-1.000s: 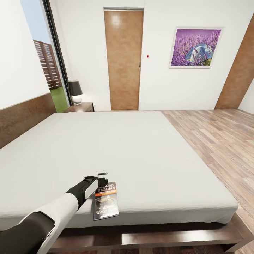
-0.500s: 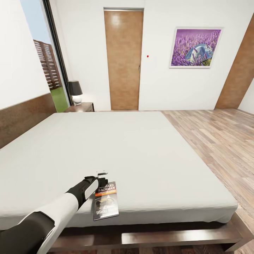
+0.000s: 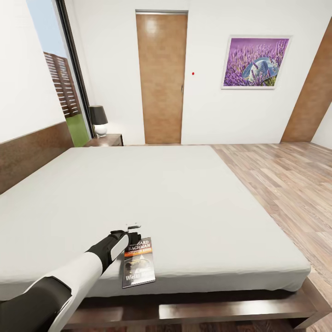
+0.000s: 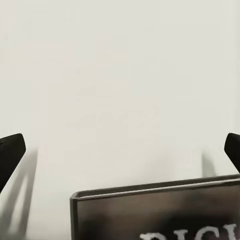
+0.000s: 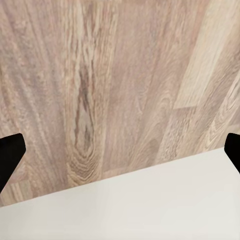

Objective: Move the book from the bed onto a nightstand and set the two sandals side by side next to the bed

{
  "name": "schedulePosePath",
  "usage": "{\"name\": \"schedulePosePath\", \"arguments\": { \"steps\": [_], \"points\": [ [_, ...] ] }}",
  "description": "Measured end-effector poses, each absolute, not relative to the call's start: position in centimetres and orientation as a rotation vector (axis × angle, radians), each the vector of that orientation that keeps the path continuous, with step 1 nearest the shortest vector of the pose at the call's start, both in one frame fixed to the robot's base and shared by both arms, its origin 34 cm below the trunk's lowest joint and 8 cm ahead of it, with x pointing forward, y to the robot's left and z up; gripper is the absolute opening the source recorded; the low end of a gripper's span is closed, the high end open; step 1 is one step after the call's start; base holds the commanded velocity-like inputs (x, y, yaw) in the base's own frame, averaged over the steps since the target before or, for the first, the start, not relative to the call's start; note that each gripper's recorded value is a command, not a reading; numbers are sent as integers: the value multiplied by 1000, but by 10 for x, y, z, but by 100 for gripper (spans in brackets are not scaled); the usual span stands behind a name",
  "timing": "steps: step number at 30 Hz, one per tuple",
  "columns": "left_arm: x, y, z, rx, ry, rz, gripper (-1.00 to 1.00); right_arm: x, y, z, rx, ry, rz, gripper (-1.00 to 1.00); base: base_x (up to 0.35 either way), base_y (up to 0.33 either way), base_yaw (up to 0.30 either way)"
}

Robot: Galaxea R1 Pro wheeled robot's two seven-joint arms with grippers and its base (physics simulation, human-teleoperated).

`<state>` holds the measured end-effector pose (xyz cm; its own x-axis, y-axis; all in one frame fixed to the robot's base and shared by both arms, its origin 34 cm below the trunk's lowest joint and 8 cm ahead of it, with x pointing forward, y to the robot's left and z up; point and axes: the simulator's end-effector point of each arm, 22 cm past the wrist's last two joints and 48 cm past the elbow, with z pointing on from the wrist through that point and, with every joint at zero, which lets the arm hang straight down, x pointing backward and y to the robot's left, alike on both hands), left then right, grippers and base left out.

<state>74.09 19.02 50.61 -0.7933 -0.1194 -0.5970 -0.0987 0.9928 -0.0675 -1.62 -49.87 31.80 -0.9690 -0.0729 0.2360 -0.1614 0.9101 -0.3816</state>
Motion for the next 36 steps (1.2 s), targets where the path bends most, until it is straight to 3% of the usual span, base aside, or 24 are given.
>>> {"name": "schedulePosePath", "arguments": {
  "steps": [17,36],
  "points": [
    [745,191,510,-150,2482,-37,100,-16,-499,318,178,-2856,598,100,0,0,0],
    [812,205,596,-176,2306,10,100,-15,-492,315,191,-2861,581,100,0,0,0]
  ]
}}
